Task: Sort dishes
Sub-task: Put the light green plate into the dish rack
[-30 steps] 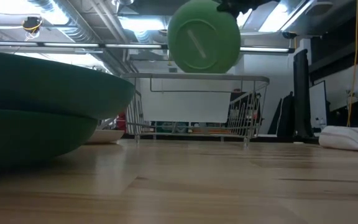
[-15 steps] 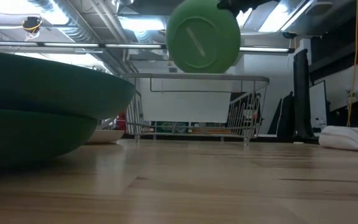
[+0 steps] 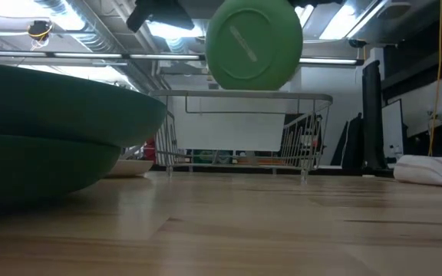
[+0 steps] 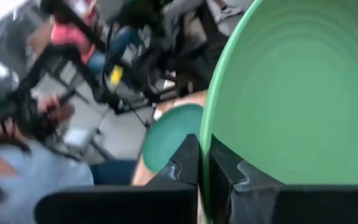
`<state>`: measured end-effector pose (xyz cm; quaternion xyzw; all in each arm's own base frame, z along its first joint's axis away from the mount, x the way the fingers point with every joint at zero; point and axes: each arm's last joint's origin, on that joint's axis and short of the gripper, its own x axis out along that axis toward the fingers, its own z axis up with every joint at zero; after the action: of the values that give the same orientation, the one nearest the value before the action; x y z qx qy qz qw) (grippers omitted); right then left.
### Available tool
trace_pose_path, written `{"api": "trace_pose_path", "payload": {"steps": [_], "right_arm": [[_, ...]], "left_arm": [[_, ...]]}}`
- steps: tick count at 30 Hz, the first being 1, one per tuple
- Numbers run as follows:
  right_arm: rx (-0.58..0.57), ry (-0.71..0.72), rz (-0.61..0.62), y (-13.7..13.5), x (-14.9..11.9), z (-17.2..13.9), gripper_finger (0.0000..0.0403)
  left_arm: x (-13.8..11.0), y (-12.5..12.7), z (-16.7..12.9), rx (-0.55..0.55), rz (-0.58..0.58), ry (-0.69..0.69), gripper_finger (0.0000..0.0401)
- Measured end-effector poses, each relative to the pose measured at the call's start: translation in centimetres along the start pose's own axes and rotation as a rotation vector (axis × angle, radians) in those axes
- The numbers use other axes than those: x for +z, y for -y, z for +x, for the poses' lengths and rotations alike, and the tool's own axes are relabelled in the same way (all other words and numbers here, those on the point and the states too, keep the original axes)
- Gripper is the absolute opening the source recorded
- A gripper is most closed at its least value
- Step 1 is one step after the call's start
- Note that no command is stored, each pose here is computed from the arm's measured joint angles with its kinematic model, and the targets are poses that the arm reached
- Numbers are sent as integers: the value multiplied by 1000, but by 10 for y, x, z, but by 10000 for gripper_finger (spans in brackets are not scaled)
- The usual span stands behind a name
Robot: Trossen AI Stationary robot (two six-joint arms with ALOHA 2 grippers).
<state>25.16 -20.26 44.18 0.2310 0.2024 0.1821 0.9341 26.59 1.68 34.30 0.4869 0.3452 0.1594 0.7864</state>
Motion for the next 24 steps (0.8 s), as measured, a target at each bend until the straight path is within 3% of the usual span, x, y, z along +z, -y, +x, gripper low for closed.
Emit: {"api": "trace_pose_path", "payload": {"steps": [5, 11, 21, 24], "right_arm": [[-67, 95, 127, 3, 16, -1, 10], [-42, 251, 129, -2, 41, -5, 10], [23, 509, 37, -21, 74, -17, 10], [55, 551, -6, -27, 80, -21, 11]], "left_arm": [[-1, 3, 1, -23, 107, -15, 7], [-4, 1, 4, -14, 160, -35, 13], [0, -12, 3, 142, 221, -101, 125], [-2, -22, 4, 248, 137, -169, 141]]}}
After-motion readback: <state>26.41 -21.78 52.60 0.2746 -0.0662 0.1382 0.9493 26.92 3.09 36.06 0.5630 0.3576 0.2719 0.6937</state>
